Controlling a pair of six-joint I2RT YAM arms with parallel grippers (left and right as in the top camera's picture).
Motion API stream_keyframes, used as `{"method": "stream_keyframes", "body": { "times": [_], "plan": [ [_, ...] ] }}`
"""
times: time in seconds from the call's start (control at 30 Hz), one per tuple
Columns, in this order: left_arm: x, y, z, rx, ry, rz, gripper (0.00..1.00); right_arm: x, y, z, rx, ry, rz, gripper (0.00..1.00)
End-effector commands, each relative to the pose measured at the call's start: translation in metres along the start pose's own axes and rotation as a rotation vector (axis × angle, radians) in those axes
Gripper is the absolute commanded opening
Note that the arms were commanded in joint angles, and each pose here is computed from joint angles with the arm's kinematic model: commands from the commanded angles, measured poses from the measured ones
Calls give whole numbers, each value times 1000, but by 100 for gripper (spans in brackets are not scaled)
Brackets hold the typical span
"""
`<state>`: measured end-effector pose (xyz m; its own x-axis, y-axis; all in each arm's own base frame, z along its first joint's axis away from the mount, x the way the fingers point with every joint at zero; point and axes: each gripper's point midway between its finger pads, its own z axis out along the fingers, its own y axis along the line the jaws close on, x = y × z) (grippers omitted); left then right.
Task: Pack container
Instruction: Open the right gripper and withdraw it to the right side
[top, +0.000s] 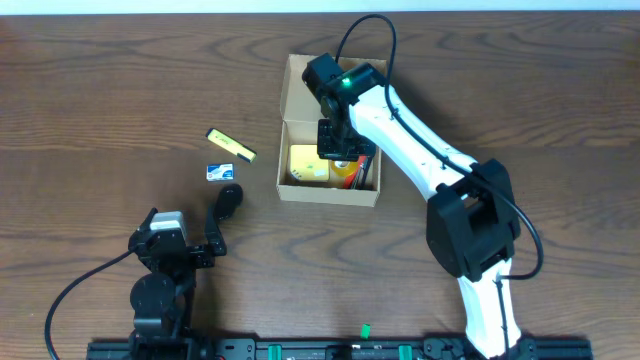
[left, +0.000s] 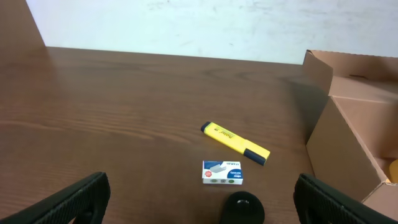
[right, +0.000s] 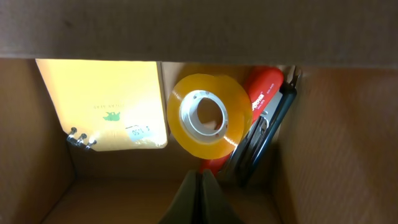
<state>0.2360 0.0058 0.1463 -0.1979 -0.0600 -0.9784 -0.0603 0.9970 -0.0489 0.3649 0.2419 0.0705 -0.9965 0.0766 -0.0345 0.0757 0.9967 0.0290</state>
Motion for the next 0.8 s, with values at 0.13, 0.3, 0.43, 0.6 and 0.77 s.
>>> {"method": "stream_keyframes", "body": {
  "times": [0.13, 0.3, 0.43, 0.6, 0.77],
  "plan": [
    [14, 2, 3, -9, 30, -5, 95, 19, -9, 1, 46, 83, 61, 1],
    [14, 2, 3, -9, 30, -5, 95, 1, -8, -11, 31, 16, 114, 1],
    [14, 2, 3, -9, 30, -5, 95, -43, -4, -59, -8, -161, 49, 1],
    [14, 2, 3, -9, 30, -5, 95, -46, -3, -103, -21, -222, -98, 1],
    [14, 2, 3, -9, 30, -5, 95, -24, -8, -135, -9, -235, -228, 1]
  ]
}}
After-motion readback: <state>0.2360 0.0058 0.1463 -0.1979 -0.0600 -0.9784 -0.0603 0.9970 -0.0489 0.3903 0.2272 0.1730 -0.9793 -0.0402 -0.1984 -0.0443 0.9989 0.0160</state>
